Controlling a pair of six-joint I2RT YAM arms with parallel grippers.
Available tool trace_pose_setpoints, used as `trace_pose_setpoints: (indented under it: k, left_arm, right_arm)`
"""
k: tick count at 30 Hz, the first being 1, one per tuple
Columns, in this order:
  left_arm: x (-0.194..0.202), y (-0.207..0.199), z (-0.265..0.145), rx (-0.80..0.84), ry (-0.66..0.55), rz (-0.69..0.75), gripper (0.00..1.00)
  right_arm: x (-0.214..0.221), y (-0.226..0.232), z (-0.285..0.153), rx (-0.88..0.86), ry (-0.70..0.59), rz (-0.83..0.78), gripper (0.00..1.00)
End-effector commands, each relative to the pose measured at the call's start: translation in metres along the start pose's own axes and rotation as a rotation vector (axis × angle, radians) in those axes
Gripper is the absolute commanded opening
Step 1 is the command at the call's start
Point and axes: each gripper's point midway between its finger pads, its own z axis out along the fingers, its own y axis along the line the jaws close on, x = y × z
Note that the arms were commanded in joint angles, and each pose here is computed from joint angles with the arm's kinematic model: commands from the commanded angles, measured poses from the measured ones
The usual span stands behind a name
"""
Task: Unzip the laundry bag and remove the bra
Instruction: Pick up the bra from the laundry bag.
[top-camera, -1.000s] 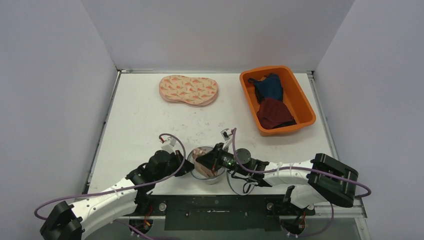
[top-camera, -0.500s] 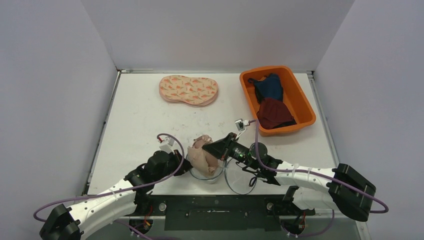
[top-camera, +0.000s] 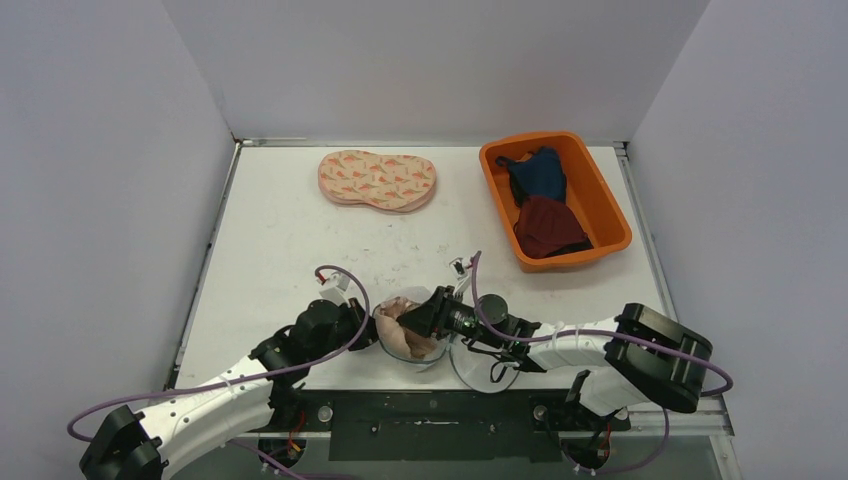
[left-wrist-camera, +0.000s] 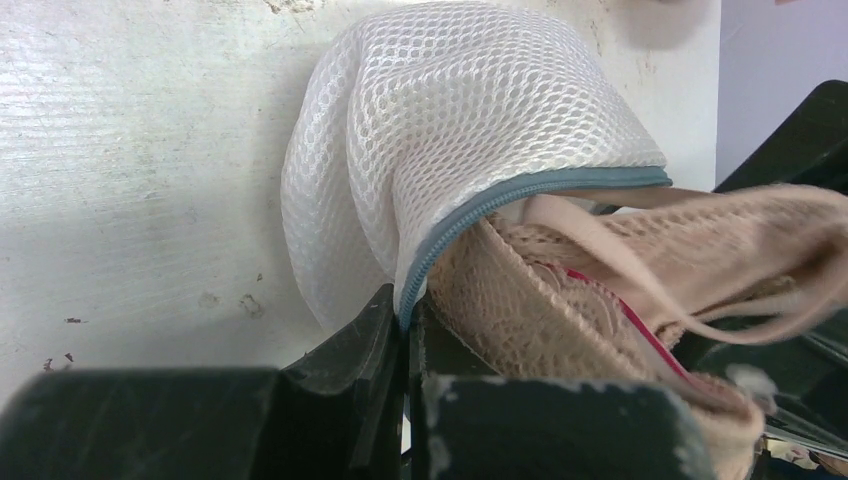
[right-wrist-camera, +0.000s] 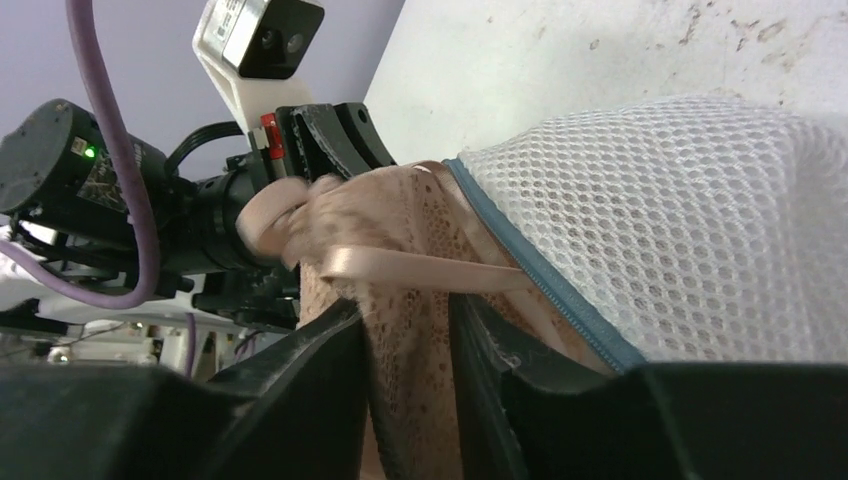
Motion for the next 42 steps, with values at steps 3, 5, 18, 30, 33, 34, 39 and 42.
trace_pose_setpoints:
  k: [3,5,18,30,33,34,39,42]
  left_arm:
    - [-0.017,-0.030,-0.003,0.091,-0.044,-0.003,0.00]
    - [-0.017,-0.030,-0.004,0.088,-0.045,-0.003,0.00]
    - [-0.018,-0.033,-0.004,0.090,-0.041,-0.020,0.00]
    - [-0.019,-0.034,-0.007,0.089,-0.044,-0.026,0.00]
    - [-0.017,-0.031,-0.008,0.080,-0.035,-0.024,0.00]
    - [-0.017,-0.031,-0.008,0.080,-0.036,-0.024,0.00]
    - [-0.020,-0.032,-0.012,0.075,-0.045,-0.023,0.00]
    - [-0.021,-0.031,-0.014,0.069,-0.052,-0.024,0.00]
  right_arm:
    - [-0.015,0.027,-0.003,-0.095,-0.054,-0.003,0.56]
    - [-0.018,0.028,-0.006,-0.082,-0.061,-0.008,0.63]
    - [0.008,0.032,-0.009,0.070,0.079,-0.239,0.77]
    - [0.021,0.024,-0.001,0.240,0.117,-0.379,0.46]
    - [0.022,0.026,-0.002,0.250,0.114,-0.411,0.34]
    - [0.021,0.027,-0.003,0.251,0.111,-0.418,0.30]
    - [0.009,0.046,-0.011,0.209,0.097,-0.458,0.14]
    - [-0.003,0.073,-0.022,0.143,0.101,-0.498,0.06]
